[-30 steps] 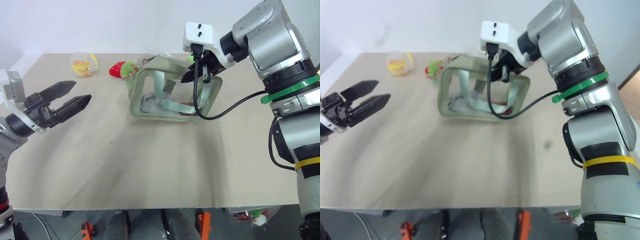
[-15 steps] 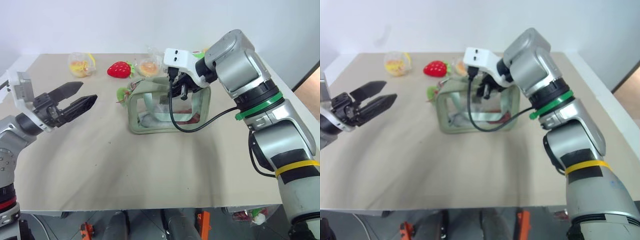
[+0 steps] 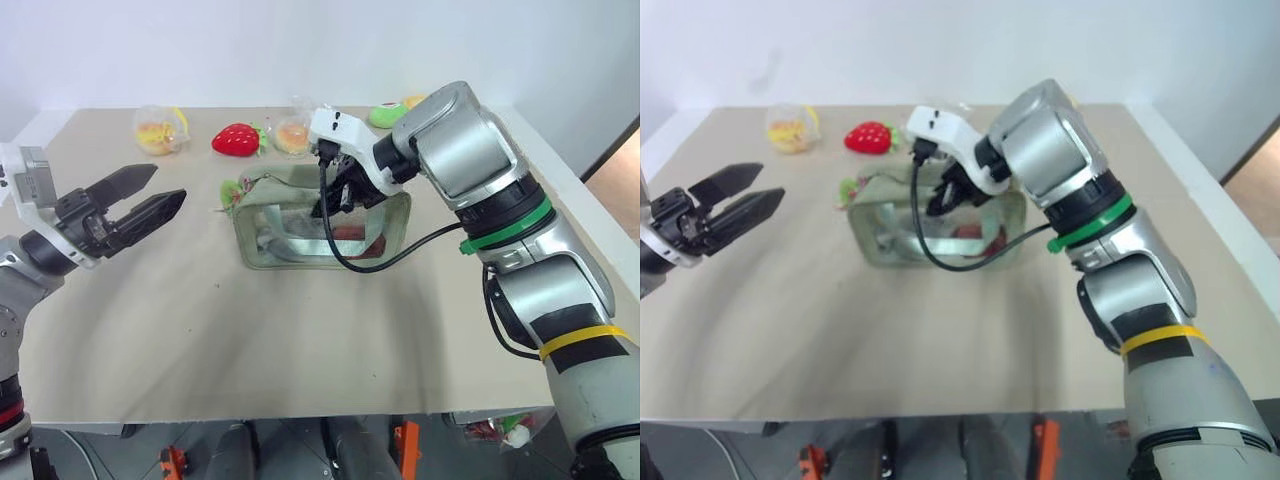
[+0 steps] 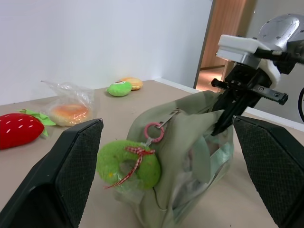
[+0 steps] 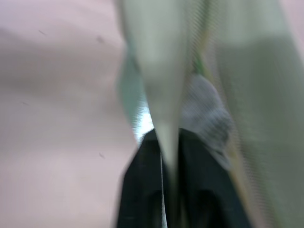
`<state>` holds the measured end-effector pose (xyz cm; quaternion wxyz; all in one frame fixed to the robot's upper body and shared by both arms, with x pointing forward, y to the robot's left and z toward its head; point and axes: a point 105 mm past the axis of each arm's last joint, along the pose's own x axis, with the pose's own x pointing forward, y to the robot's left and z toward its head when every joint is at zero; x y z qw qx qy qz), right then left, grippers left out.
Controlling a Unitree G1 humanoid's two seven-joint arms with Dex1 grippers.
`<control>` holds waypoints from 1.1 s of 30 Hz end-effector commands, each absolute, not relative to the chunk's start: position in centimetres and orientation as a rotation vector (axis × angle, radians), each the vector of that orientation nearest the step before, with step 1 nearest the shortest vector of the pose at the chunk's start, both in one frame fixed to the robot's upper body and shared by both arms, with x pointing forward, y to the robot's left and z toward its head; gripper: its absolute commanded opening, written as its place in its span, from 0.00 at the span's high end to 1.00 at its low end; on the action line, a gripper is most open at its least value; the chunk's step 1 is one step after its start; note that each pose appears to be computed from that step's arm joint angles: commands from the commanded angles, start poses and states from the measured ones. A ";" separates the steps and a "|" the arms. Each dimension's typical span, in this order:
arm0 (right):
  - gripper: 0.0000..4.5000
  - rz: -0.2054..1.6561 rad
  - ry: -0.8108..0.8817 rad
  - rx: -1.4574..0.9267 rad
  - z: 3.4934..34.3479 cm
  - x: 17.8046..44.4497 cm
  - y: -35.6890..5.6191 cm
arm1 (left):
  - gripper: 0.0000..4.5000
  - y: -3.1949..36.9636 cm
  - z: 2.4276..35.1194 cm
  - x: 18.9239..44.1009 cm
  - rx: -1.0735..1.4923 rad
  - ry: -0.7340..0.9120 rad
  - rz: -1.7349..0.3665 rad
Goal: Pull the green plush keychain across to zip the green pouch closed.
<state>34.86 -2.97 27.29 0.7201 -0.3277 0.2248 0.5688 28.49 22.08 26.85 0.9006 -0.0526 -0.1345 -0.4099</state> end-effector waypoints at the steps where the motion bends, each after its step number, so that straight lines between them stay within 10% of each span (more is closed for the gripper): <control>1: 0.56 1.340 0.405 -0.690 29.7 33.0 -3.0 | 0.00 21.7 27.9 28.5 -0.078 -0.315 -0.870; 4: 0.33 1.470 0.363 -0.622 31.4 31.1 -3.7 | 0.00 21.6 27.8 29.0 -0.091 -0.310 -0.880; 13: 0.33 1.495 0.098 -0.614 34.6 29.1 -11.4 | 0.00 22.2 25.6 30.5 -0.133 -0.225 -0.865; 33: 0.33 1.087 0.161 -0.444 27.3 33.6 -18.7 | 0.00 17.6 28.7 28.7 -0.063 -0.232 -1.104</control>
